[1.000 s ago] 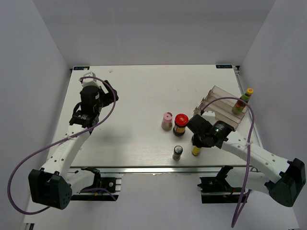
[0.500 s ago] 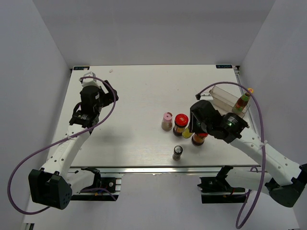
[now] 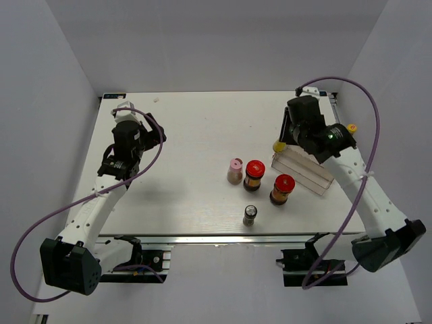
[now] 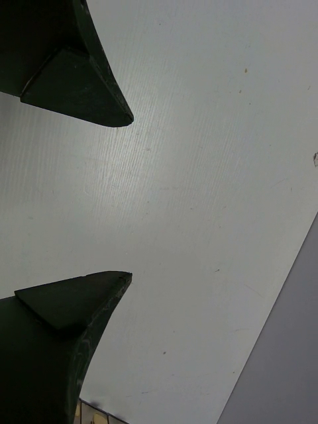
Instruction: Organize the condiment bottles
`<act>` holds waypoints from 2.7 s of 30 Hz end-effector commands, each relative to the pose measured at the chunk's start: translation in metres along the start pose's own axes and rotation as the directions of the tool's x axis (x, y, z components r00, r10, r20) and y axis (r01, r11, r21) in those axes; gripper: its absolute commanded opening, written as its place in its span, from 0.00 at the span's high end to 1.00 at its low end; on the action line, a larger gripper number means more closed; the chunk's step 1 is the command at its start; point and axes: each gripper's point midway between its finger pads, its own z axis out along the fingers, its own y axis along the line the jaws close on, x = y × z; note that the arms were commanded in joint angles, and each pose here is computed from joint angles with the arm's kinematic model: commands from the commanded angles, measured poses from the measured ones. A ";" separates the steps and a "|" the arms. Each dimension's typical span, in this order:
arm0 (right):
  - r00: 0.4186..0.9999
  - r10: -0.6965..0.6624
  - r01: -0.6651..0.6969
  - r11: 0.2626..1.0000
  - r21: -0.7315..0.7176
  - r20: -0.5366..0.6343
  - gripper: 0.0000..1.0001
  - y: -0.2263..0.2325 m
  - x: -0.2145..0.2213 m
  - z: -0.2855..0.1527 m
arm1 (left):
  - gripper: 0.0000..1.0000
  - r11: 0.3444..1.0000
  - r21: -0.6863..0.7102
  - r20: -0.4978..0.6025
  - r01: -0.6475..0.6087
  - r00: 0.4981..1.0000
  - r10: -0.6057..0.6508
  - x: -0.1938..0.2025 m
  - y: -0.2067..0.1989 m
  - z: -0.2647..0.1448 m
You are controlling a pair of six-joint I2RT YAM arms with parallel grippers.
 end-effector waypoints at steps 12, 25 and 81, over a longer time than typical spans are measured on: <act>0.991 0.076 -0.082 0.995 0.051 0.109 1.00 -0.092 -0.104 0.088 | 0.02 0.999 -0.029 0.010 -0.028 1.000 0.028 0.002 0.007 0.000; 0.995 0.047 -0.057 0.992 0.113 0.089 1.00 -0.128 -0.118 0.165 | 0.02 0.995 -0.084 -0.032 -0.060 0.998 0.057 0.014 0.016 0.018; 0.999 0.045 -0.046 0.996 -0.081 -0.022 0.11 -0.104 -0.068 0.198 | 0.02 0.997 -0.059 -0.054 -0.044 0.998 0.040 0.013 0.009 0.016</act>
